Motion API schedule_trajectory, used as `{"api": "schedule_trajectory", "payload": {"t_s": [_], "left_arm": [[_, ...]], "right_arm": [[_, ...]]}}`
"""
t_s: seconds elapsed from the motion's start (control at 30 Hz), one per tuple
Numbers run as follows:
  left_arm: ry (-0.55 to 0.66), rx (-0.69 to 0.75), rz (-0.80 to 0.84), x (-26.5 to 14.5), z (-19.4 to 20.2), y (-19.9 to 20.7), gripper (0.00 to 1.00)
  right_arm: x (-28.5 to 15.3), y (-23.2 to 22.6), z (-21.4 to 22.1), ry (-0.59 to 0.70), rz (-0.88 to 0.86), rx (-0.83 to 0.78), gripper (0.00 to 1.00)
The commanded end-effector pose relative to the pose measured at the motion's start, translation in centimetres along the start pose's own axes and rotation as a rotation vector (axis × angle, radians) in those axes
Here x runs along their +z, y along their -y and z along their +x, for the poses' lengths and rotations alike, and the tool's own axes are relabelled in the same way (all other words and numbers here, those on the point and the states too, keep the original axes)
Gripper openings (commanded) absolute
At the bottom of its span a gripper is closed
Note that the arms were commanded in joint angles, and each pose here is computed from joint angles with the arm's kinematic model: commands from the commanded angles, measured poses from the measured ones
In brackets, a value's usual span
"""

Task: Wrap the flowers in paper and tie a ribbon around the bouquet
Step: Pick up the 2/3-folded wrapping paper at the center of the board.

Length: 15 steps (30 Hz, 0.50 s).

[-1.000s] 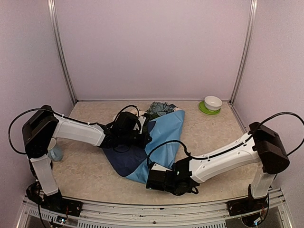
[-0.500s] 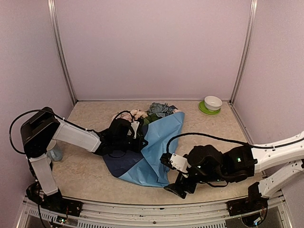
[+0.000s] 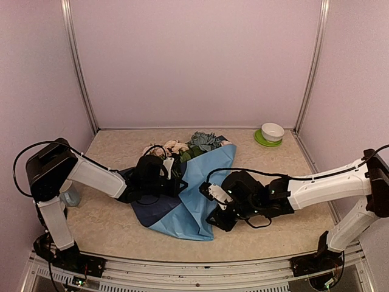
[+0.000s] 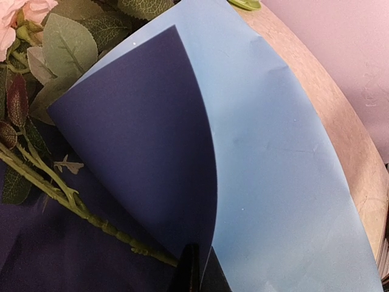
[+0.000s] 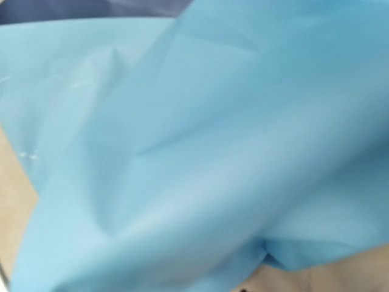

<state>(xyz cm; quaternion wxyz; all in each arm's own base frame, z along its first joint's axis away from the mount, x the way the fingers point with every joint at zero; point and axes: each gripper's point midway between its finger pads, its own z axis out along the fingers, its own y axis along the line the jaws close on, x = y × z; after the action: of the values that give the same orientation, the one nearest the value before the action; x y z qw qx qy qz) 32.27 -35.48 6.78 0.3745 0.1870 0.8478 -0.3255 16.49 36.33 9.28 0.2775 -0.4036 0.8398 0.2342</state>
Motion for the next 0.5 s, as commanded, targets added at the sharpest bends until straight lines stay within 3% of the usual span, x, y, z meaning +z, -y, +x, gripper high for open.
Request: {"api": "schedule_trajectory", "payload": {"t_s": [0.0, 0.17, 0.33, 0.4, 0.47], "left_arm": [[0.028, -0.012, 0.021, -0.6, -0.7, 0.1, 0.0], [0.018, -0.008, 0.019, -0.5, -0.2, -0.1, 0.0], [0.013, -0.016, 0.028, -0.5, 0.1, 0.0, 0.0], [0.009, -0.016, 0.025, -0.5, 0.3, -0.1, 0.0], [0.01, -0.015, 0.023, -0.6, 0.2, -0.1, 0.0]], "right_arm": [[1.1, 0.5, 0.6, -0.046, 0.033, 0.067, 0.33], [-0.2, -1.1, 2.8, -0.015, -0.075, 0.095, 0.47], [-0.2, -4.6, 4.6, -0.001, -0.099, -0.032, 0.62], [0.8, -4.1, 4.6, -0.008, -0.053, -0.037, 0.62], [1.6, -3.0, 4.5, -0.021, 0.024, -0.052, 0.54]]}}
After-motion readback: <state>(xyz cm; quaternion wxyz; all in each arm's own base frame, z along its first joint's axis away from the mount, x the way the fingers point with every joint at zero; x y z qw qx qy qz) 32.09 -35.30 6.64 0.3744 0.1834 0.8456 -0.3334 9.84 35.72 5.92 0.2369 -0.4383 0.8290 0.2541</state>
